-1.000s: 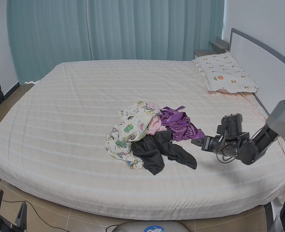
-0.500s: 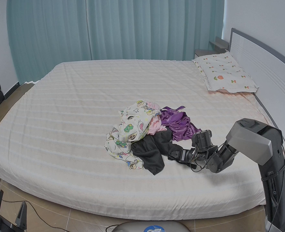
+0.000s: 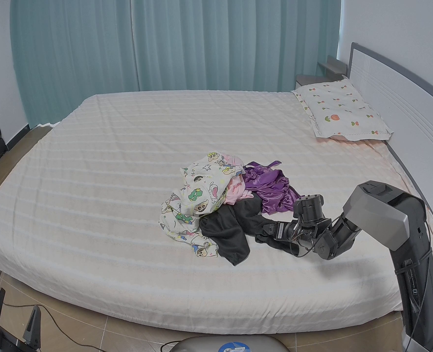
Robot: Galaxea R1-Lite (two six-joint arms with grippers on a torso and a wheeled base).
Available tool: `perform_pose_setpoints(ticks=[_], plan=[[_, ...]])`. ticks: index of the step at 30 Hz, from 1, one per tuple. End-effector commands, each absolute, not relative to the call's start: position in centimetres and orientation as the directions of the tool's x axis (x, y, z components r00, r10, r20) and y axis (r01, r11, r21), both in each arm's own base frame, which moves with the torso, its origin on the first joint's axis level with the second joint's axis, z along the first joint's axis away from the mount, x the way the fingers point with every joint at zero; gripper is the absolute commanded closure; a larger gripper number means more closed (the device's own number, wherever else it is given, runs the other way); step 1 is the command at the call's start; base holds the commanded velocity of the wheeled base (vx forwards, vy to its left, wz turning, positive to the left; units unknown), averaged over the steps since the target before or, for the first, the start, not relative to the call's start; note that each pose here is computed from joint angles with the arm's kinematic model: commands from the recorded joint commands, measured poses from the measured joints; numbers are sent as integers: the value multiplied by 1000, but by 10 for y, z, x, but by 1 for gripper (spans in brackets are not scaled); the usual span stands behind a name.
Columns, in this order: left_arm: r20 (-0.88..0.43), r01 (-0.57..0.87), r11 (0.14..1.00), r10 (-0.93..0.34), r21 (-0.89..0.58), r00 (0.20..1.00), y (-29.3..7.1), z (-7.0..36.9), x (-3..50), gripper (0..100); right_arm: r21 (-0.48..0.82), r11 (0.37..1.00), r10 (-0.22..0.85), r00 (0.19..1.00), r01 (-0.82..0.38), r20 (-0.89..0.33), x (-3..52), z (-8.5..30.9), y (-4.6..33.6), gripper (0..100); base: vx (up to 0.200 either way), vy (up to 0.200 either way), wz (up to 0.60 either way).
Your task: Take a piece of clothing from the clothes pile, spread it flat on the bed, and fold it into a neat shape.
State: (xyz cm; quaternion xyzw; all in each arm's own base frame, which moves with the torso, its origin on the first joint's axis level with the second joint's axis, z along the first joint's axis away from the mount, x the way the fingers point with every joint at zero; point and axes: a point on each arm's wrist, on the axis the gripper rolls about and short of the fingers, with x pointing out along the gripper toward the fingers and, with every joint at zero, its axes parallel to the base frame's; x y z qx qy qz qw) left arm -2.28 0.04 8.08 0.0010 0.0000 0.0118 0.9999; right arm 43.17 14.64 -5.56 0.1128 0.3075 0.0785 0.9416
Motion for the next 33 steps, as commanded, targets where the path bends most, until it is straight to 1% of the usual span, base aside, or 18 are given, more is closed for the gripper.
perform_pose_setpoints(ticks=[1, 7, 8, 11, 12, 15, 20, 23, 26, 28, 29, 30, 31, 32, 33], plan=[[0, -25, 1000, 25, 2, 1000, 0, 75, -23, 0, 240, 968, 205, 796, -78, -570, 432, -59, 140, 0, 0, 0, 0], [-2, -26, 1000, 26, 2, 1000, 0, 75, -23, 0, 237, 967, 222, 783, -99, -581, 429, -61, 150, 0, 0, 0, 0], [0, -25, 1000, 25, 3, 1000, 0, 75, -23, 0, 240, 962, 253, 764, -132, -594, 422, -64, 160, 0, 0, 0, 0], [-2, -25, 1000, 25, 3, 1000, 0, 75, -23, 0, 242, 961, 258, 763, -137, -593, 423, -64, 162, 0, 0, 0, 0], [0, -25, 1000, 25, 5, 1000, 0, 75, -23, 0, 244, 960, 259, 764, -136, -592, 423, -64, 162, 100, 0, 0, 0], [0, -17, 1000, 17, 5, 1000, 0, 75, -23, 0, 266, 956, 259, 771, -121, -582, 424, -64, 160, 100, 0, 0, 0], [0, 5, 1000, -5, 3, 1000, 0, 75, -23, 0, 355, 934, 249, 774, -34, -582, 419, -56, 154, 100, 0, 0, 0], [0, 3, 1000, -3, 2, 1000, 0, 75, -23, 0, 440, 898, 268, 789, 4, -553, 407, -35, 145, 100, 0, 0, 0], [2, 2, 1000, -2, 5, 1000, 0, 76, -23, 0, 510, 860, 301, 794, 13, -528, 394, -23, 139, 100, 0, 0, 0], [31, -6, 1000, 6, -6, 1000, 0, 80, -24, 0, 568, 823, 315, 809, 29, -497, 376, -13, 133, 100, 0, 0, 0], [127, 2, 999, 3, -40, 992, 0, 105, -30, 0, 600, 799, 322, 822, 29, -470, 366, -7, 129, 100, 0, 0, 0], [179, 10, 997, 5, -82, 984, 0, 127, -34, 0, 621, 783, 327, 829, 31, -453, 361, -5, 127, 100, 0, 0, 0], [197, 26, 987, 6, -159, 980, 0, 158, -34, 0, 647, 762, 336, 838, 26, -430, 353, -3, 124, 100, 0, 0, 0], [169, 28, 982, 4, -189, 986, 0, 165, -28, 0, 657, 753, 342, 839, 24, -423, 348, -5, 123, 100, 0, 0, 0], [127, 26, 982, -2, -189, 992, -1, 171, -20, 0, 663, 748, 343, 842, 24, -417, 344, -5, 121, 100, 0, 0, 0]])
